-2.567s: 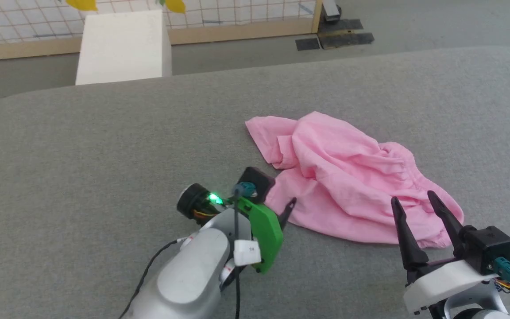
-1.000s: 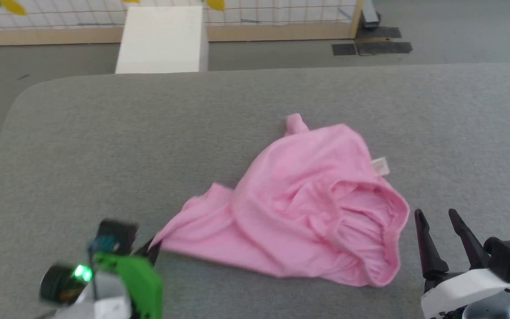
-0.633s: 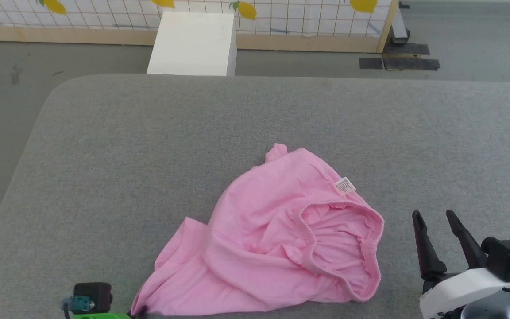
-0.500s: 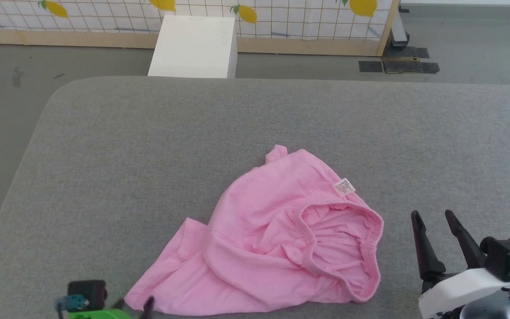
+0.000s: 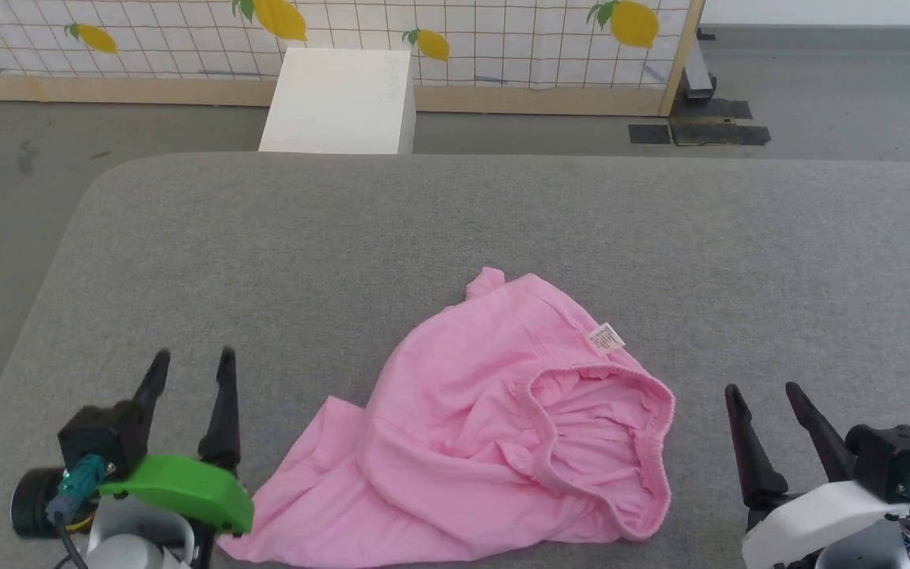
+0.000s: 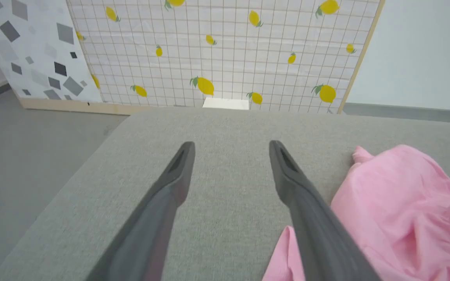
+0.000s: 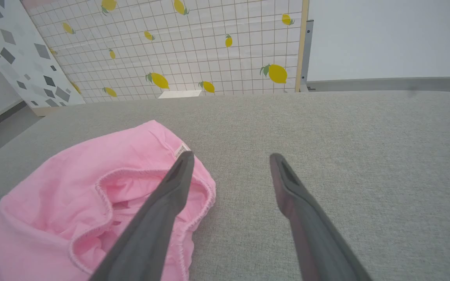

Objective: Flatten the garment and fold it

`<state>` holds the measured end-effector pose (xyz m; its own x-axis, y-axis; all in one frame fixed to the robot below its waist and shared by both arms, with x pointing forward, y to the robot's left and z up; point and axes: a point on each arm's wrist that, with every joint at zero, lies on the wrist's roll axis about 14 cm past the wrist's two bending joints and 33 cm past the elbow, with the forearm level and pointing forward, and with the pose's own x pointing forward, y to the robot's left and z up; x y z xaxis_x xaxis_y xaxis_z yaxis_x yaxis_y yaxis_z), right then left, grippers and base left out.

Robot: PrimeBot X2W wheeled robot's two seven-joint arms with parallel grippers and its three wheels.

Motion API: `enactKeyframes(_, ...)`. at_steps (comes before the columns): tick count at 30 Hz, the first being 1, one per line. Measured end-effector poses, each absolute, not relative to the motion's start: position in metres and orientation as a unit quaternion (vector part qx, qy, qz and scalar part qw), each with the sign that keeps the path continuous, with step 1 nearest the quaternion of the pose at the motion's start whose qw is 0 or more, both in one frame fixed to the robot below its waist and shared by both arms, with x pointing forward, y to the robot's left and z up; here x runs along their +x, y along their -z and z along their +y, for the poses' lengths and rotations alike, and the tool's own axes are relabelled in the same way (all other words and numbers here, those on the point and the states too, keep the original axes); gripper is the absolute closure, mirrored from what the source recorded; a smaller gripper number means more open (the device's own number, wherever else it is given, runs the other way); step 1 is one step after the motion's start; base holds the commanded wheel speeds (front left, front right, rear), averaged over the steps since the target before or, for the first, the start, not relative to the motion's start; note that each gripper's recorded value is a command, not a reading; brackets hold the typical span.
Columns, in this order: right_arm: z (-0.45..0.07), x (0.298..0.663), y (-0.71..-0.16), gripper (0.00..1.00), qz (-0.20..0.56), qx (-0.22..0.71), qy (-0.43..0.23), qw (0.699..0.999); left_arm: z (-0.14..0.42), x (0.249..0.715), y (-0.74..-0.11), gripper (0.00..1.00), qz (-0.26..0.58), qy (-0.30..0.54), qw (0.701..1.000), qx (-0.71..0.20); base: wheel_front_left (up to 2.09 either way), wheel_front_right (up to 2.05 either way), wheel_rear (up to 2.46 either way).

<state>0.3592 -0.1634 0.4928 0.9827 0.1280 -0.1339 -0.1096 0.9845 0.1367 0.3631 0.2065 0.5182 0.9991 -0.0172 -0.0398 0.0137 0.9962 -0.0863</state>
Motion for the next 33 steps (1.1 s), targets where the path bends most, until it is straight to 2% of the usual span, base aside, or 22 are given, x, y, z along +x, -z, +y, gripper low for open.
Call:
enactKeyframes(5, -0.155, 0.358, -0.488, 0.0, 0.088, 0.06, -0.072, 0.992, 0.197, 0.371, -0.552, 0.0, -0.057, 0.019, 0.998, -0.032, 0.0, 0.0, 0.0)
enactKeyframes(10, -0.128, 0.353, -0.462, 0.0, 0.16, 0.065, -0.11, 0.979, 0.194, 0.37, -0.55, 0.0, -0.066, 0.024, 0.997, -0.029, 0.0, 0.0, 0.0)
enactKeyframes(19, -0.043, 0.37, -0.444, 0.0, 0.257, 0.067, -0.255, 0.93, 0.199, 0.369, -0.539, 0.0, -0.06, 0.014, 0.997, -0.036, 0.0, 0.0, 0.0)
enactKeyframes(26, -0.012, 0.385, -0.42, 0.0, 0.332, 0.026, -0.31, 0.891, 0.204, 0.366, -0.524, 0.0, -0.043, 0.002, 0.998, -0.041, 0.0, 0.0, 0.0)
enactKeyframes(27, -0.01, 0.387, -0.417, 0.65, 0.339, 0.029, -0.313, 0.887, 0.205, 0.366, -0.522, 0.0, -0.04, 0.001, 0.998, -0.043, 0.0, 0.0, 0.0)
enactKeyframes(28, -0.007, 0.389, -0.415, 1.0, 0.343, 0.028, -0.316, 0.884, 0.205, 0.366, -0.52, 0.0, -0.038, 0.0, 0.998, -0.043, 0.0, 0.0, 0.0)
enactKeyframes(33, -0.003, 0.412, -0.426, 1.0, 0.316, 0.034, -0.319, 0.893, 0.208, 0.368, -0.515, 0.0, -0.033, -0.006, 0.998, -0.047, 0.0, 0.0, 0.0)
